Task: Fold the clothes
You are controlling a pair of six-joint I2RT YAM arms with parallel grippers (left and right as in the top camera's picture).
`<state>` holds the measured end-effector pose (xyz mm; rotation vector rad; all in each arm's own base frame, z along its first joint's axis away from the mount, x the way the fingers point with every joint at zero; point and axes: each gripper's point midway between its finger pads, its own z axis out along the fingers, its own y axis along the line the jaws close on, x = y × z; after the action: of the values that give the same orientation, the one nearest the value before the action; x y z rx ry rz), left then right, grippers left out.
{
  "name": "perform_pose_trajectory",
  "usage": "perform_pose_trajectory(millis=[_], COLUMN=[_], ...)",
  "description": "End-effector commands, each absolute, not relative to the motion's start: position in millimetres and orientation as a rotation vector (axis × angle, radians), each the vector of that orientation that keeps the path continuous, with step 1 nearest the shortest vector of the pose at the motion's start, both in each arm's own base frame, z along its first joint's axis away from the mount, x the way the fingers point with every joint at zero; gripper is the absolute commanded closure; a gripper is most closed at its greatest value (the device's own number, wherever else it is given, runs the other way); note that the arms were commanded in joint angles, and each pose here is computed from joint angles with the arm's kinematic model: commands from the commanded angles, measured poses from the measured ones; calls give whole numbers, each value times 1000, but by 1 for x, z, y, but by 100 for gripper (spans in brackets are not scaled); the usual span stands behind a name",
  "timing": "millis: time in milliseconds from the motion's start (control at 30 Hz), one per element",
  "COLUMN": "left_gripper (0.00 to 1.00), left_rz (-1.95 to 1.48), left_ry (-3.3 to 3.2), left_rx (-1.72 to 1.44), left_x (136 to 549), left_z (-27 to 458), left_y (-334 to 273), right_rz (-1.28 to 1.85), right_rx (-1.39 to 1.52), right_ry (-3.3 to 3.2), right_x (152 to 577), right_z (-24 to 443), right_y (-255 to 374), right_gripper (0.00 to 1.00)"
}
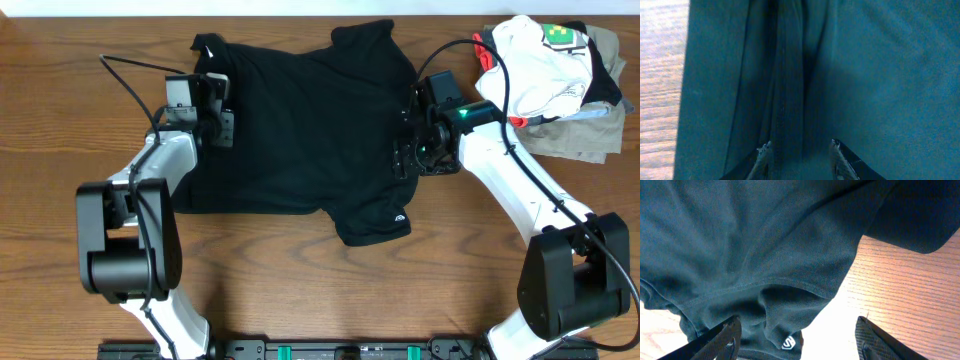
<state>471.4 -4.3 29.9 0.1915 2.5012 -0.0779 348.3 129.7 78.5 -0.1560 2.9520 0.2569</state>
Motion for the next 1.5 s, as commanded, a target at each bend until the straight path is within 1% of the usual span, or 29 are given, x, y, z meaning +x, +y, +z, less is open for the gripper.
perform_pose_trajectory(millis=[0, 167, 333, 467, 767, 933, 1033, 1100, 1233, 1367, 1467], left_gripper=[60, 61, 60, 61, 60, 59, 51, 46, 38, 37, 36], left_rz=[-50, 72, 336, 476, 507, 492, 465, 446, 385, 344, 332], left_ry=[2540, 2585, 2593, 2590, 2584, 2562, 2528, 2500, 2479, 2504, 2541], left_rx=[240, 207, 119, 60, -131, -179, -232, -279, -417, -585, -696], left_x=[467, 464, 461, 458, 449, 445, 440, 433, 401, 355, 325], left_z=[9, -8, -5, -1, 3, 28, 57, 81, 126, 151, 154], left_y=[-2, 15, 51, 74, 118, 117, 112, 110, 103, 97, 94], right_rz=[271, 271, 271, 271, 271, 274, 276, 286, 335, 399, 396], right_rx=[-172, -172, -171, -171, -172, -172, -172, -174, -183, -232, -302], right_ry=[2929, 2929, 2929, 2929, 2928, 2918, 2911, 2906, 2905, 2925, 2953], right_x=[352, 352, 352, 352, 352, 354, 356, 357, 356, 345, 331], right_z=[86, 86, 86, 86, 86, 86, 87, 87, 88, 89, 87], right_y=[130, 130, 130, 130, 130, 131, 132, 133, 139, 155, 169], right_gripper=[28, 28, 28, 28, 28, 28, 28, 28, 28, 29, 29])
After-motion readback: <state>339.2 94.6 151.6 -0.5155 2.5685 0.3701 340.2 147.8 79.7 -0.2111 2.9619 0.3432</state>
